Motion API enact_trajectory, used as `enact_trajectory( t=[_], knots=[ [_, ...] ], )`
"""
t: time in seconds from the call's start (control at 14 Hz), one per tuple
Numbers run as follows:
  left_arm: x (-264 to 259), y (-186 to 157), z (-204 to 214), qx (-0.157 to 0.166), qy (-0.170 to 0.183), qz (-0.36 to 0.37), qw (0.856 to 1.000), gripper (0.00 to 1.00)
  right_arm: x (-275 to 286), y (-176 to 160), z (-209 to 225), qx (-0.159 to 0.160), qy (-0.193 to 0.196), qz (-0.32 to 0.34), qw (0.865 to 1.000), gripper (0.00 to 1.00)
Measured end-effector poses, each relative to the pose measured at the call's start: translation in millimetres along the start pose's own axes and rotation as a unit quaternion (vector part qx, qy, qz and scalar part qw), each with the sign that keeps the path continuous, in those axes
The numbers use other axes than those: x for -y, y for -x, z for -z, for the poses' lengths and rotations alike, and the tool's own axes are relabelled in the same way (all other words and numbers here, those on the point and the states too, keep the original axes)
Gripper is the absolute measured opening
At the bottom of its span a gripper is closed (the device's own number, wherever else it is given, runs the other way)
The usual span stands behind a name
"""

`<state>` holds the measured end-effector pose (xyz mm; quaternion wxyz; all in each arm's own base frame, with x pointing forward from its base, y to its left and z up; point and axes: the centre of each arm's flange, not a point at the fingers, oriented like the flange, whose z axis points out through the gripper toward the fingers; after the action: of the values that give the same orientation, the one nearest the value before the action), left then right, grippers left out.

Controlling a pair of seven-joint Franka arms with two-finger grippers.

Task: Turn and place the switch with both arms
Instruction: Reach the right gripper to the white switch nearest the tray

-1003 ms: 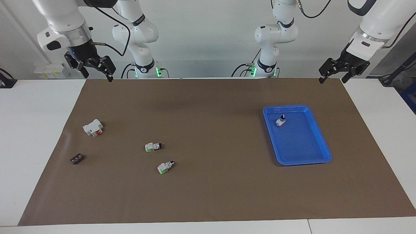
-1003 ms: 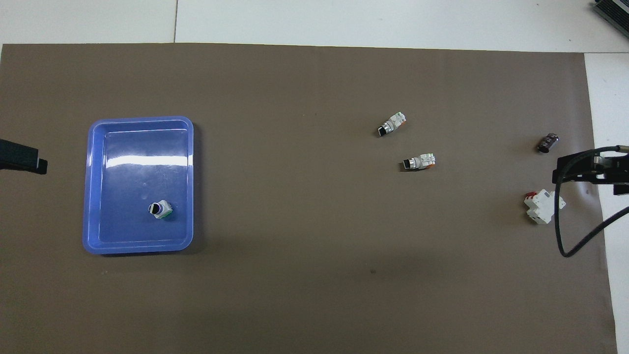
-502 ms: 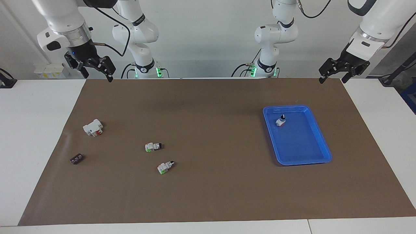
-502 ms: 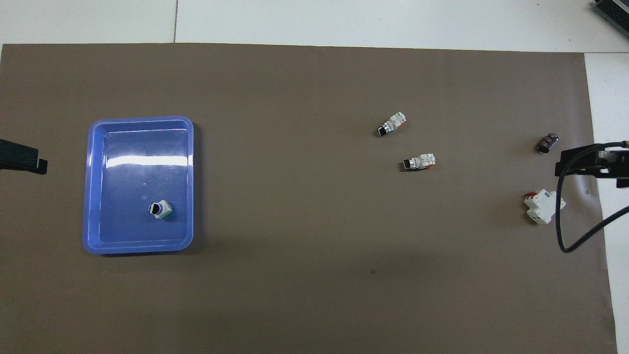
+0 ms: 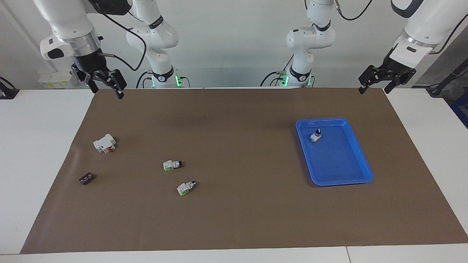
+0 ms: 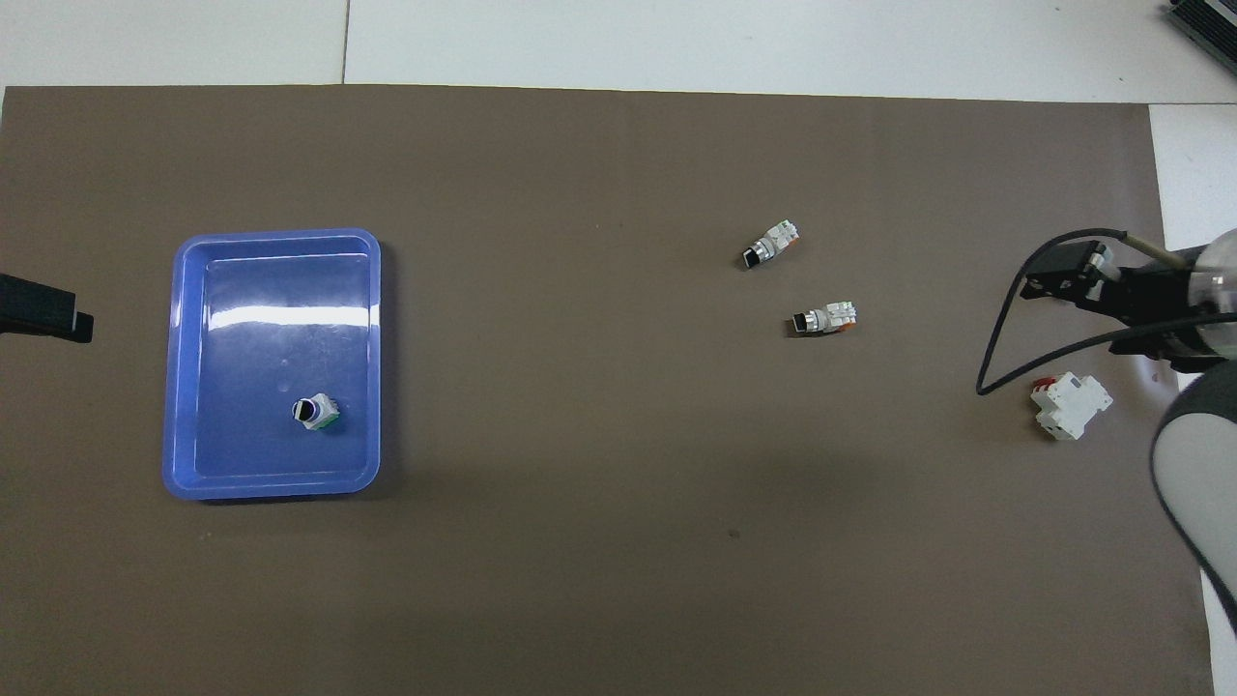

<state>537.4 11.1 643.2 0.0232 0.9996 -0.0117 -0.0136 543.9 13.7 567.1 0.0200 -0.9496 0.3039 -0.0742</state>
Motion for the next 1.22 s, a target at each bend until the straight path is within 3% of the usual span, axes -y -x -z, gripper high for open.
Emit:
enact_trajectory(
  t=[0.21, 0.43, 0.79, 0.93, 1.22],
  knots=[
    [0.0, 0.0, 0.0, 0.000, 0.000, 0.000, 1.000, 1.00, 23.2, -1.0, -59.7, 0.007, -0.032, -0.162, 0.986, 1.00],
    [0.0, 0.0, 0.0, 0.000, 0.000, 0.000, 1.000, 1.00, 49.6, -7.2, -142.1, 0.048, -0.049, -0.315, 0.946, 1.00],
    [0.0, 0.0, 0.0, 0.000, 0.000, 0.000, 1.000, 1.00, 76.1, 12.8, -226.5, 0.136, -0.047, -0.406, 0.902, 1.00],
    [0.0, 0.0, 0.0, 0.000, 0.000, 0.000, 1.000, 1.00, 74.7, 15.6, -242.1, 0.145, -0.036, -0.411, 0.899, 1.00],
    [0.0, 0.0, 0.0, 0.000, 0.000, 0.000, 1.000, 1.00, 65.0, 24.6, -271.7, 0.156, -0.017, -0.364, 0.918, 1.00]
  ],
)
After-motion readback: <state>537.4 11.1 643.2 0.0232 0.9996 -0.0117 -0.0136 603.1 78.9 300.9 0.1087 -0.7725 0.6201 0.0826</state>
